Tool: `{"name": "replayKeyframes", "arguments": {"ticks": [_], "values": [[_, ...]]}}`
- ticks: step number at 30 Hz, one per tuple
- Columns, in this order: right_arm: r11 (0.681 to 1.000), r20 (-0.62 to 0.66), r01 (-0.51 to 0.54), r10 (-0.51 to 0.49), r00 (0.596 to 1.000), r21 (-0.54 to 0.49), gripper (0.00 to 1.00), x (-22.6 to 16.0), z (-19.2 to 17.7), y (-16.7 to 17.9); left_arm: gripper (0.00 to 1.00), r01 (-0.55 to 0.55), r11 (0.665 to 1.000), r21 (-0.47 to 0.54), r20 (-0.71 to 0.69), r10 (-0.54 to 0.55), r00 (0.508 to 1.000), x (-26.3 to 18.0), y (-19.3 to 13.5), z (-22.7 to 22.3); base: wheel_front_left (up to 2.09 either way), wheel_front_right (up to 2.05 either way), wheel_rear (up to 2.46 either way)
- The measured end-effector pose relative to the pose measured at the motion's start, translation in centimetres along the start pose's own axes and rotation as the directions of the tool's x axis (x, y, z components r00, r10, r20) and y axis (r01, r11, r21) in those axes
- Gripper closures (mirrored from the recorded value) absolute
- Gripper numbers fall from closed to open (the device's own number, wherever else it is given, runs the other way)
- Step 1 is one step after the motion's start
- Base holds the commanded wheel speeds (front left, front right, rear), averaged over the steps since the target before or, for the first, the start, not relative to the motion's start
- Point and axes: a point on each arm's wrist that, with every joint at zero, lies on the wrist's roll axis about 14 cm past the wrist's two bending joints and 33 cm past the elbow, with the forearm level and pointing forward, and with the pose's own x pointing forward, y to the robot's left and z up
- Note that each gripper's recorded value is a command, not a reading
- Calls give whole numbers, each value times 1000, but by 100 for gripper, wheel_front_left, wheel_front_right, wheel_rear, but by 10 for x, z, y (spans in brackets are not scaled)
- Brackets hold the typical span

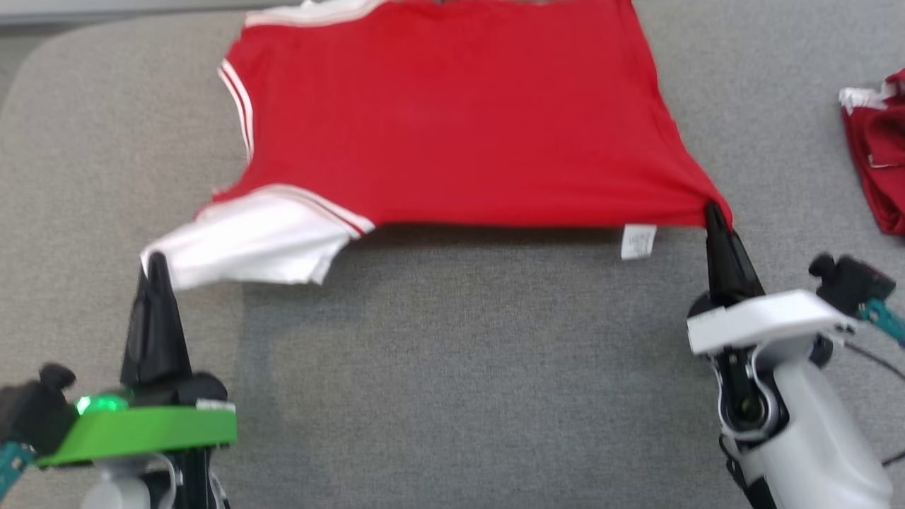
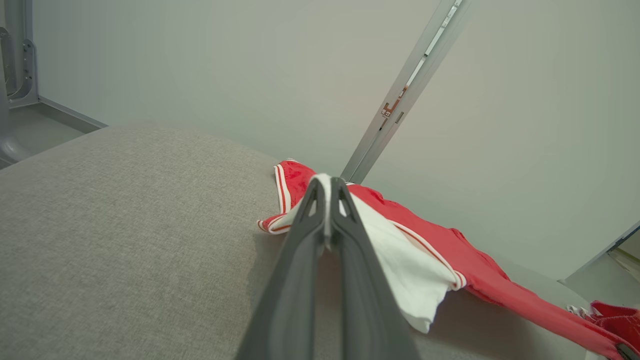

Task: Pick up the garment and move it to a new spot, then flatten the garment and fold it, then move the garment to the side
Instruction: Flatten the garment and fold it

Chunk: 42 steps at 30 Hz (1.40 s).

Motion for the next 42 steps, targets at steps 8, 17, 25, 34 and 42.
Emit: {"name": "replayKeyframes", "arguments": {"ticks": [8, 17, 25, 34, 42], "values": [[1000, 30, 4, -5, 1000, 28, 100, -59, 17, 8, 100, -11, 999, -42, 26, 12, 1000, -55, -14, 21, 0, 0, 0], [1000, 36, -8, 8, 999, 2, 100, -111, 37, 18, 100, 0, 999, -41, 48, 2, 999, -100, -26, 43, 0, 0, 0], [997, -56, 77, -77, 995, -1, 100, -128, 14, -5, 100, -43, 998, -55, -83, 39, 996, -112, -20, 7, 0, 0, 0], [989, -160, 145, -138, 977, 32, 100, -130, -25, -23, 100, -91, 994, -55, -186, 79, 979, -115, -6, -26, 0, 0, 0], [986, -169, 148, -134, 977, 74, 100, -120, -36, -21, 100, -73, 996, -51, -185, 62, 981, -88, -1, -36, 0, 0, 0]]}}
